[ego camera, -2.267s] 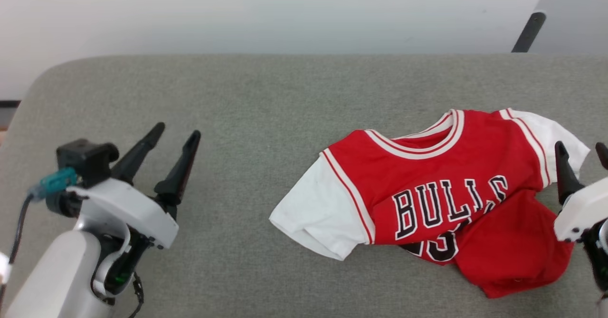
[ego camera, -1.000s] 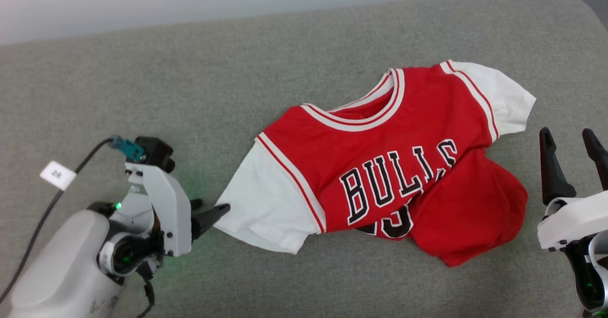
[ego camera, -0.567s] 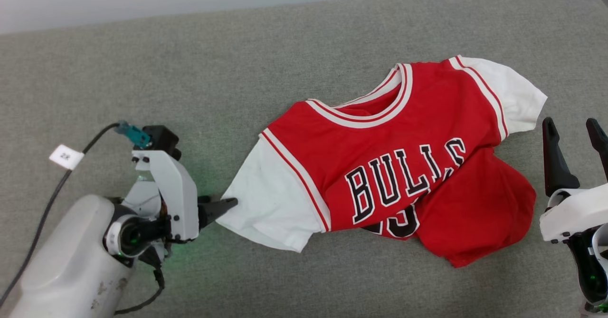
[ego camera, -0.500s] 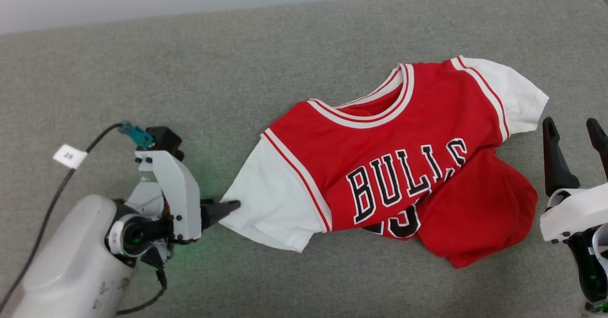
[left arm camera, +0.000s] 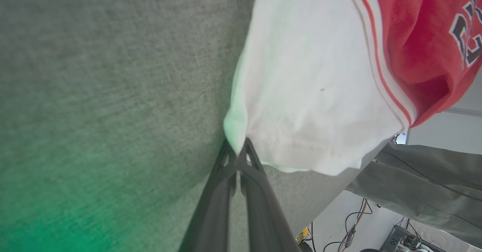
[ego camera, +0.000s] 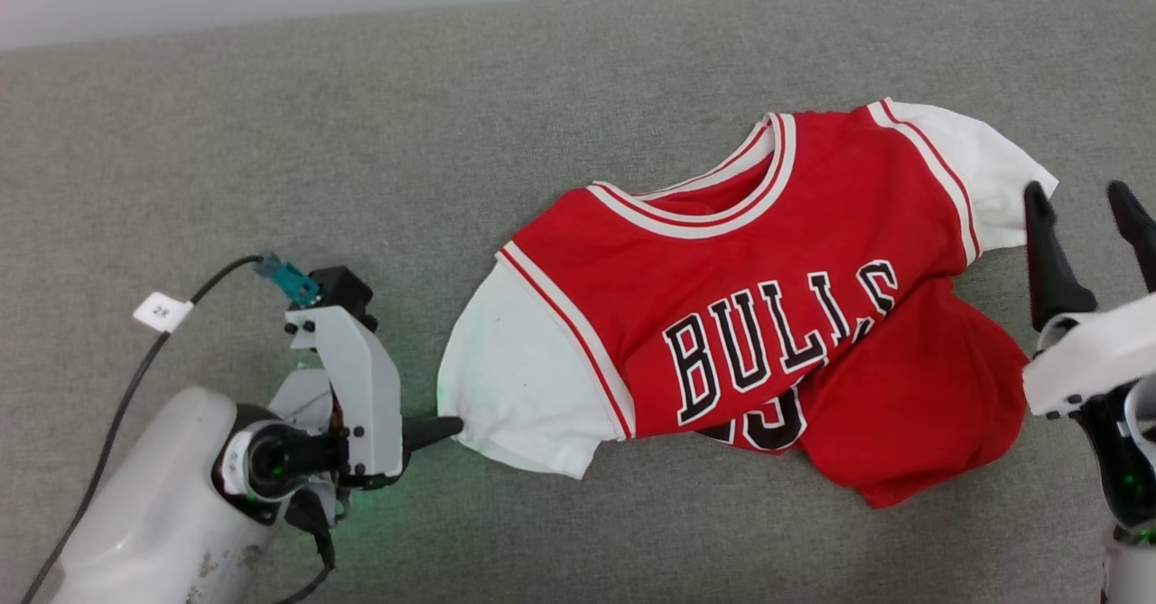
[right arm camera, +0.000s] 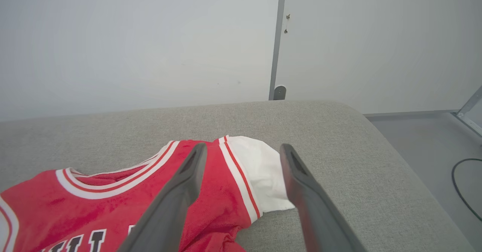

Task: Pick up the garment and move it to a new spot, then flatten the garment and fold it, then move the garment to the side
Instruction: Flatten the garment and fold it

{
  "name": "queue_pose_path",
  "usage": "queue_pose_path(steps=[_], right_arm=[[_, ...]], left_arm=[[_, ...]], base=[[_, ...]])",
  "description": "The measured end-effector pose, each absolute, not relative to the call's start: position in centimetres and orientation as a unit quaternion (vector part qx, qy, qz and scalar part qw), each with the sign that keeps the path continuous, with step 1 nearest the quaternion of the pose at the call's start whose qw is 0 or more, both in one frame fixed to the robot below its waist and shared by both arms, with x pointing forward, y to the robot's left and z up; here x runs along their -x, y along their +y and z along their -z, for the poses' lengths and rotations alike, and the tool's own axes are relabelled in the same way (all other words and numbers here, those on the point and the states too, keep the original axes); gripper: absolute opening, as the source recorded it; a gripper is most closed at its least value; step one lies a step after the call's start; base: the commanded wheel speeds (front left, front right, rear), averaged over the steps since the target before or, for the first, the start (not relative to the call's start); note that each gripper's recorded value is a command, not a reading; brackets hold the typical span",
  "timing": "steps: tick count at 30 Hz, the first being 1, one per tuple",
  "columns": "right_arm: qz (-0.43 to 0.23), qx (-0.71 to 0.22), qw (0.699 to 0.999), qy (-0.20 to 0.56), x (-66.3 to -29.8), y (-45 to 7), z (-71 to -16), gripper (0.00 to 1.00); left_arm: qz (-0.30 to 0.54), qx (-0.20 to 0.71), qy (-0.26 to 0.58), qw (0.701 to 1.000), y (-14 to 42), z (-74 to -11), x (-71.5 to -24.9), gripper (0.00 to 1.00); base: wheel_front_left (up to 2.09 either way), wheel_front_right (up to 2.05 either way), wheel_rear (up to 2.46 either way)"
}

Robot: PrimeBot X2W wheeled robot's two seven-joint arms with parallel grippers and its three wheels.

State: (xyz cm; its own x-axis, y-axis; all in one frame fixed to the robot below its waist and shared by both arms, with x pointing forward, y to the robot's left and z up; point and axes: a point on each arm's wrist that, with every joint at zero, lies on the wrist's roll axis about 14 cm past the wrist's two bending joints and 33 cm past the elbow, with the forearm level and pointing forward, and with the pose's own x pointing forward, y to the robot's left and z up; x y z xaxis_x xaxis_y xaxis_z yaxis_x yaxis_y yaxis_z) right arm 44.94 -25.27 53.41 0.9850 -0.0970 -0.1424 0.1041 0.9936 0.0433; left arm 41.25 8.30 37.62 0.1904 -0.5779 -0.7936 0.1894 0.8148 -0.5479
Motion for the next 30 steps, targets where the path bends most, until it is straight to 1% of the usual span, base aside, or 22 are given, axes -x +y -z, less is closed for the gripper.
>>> queue_pose_path(steps=[6, 10, 13, 22, 30], right_arm=[[0.027, -0.015, 0.993, 0.112, -47.0, -24.8, -52.8, 1.0], [0.009, -0.007, 0.986, 0.167, -48.5, -24.8, -51.8, 1.0], [0.006, 0.008, 0.976, 0.218, -49.4, -25.5, -50.8, 1.0], [0.013, 0.019, 0.941, 0.337, -51.6, -27.4, -48.0, 1.0], [0.023, 0.029, 0.915, 0.401, -52.2, -28.4, -45.2, 1.0]], left_arm=[[0.249, 0.17, 0.569, 0.765, 8.7, -38.1, -42.2, 0.0], [0.245, 0.169, 0.557, 0.776, 9.0, -38.4, -42.9, 0.0], [0.241, 0.174, 0.546, 0.783, 9.1, -38.7, -43.4, 0.0], [0.232, 0.185, 0.532, 0.793, 9.6, -39.1, -44.2, 0.0], [0.228, 0.192, 0.526, 0.796, 10.2, -38.9, -44.7, 0.0]], base=[[0.0, 0.0, 0.0], [0.0, 0.0, 0.0], [0.0, 0.0, 0.0], [0.0, 0.0, 0.0], [0.0, 0.0, 0.0]])
